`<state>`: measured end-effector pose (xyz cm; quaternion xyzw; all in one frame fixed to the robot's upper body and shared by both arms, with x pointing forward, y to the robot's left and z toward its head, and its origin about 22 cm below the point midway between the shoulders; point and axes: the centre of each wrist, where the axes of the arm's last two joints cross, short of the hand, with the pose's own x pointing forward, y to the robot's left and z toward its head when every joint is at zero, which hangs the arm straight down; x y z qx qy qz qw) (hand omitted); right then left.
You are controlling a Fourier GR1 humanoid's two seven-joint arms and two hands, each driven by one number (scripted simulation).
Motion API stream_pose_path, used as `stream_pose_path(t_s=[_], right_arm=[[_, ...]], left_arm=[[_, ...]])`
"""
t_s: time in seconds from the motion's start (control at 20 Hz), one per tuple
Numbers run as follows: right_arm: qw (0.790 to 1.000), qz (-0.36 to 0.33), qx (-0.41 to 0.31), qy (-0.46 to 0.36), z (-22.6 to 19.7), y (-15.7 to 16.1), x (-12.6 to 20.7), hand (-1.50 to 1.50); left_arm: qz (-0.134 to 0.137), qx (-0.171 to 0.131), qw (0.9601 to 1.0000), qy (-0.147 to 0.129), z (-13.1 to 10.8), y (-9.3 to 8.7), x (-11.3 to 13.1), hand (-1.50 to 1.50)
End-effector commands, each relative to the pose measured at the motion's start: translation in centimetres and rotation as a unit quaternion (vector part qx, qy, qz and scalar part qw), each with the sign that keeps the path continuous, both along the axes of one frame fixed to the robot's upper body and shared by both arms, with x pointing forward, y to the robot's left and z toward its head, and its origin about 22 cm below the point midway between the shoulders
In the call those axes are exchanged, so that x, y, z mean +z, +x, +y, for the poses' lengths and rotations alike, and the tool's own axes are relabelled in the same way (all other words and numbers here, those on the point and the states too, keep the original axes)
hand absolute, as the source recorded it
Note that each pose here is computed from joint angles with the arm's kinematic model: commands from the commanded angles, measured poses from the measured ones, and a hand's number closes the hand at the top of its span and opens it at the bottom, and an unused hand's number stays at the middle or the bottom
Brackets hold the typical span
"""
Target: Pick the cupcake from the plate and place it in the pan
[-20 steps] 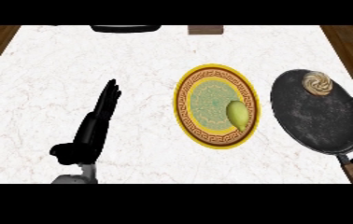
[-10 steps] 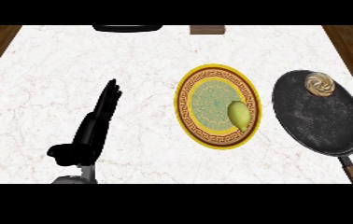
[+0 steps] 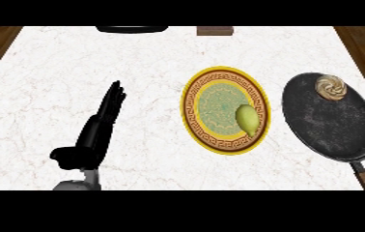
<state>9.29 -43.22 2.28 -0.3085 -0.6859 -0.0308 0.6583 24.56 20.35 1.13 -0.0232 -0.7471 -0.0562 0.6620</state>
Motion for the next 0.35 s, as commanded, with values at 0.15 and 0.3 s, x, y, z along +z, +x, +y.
stream_pose_path(t_s=[0.15, 0.3], right_arm=[[0.999, 0.001, -0.013, -0.032, 0.3, 0.6, 1.4, -1.5], [0.998, 0.0, -0.014, -0.059, 1.4, 0.5, -0.7, -1.5]], left_arm=[[0.001, -0.002, 1.0, -0.003, -0.1, -1.2, -2.5, 0.0], [0.001, 0.004, 1.0, 0.003, 0.7, 0.1, -1.3, 0.0]])
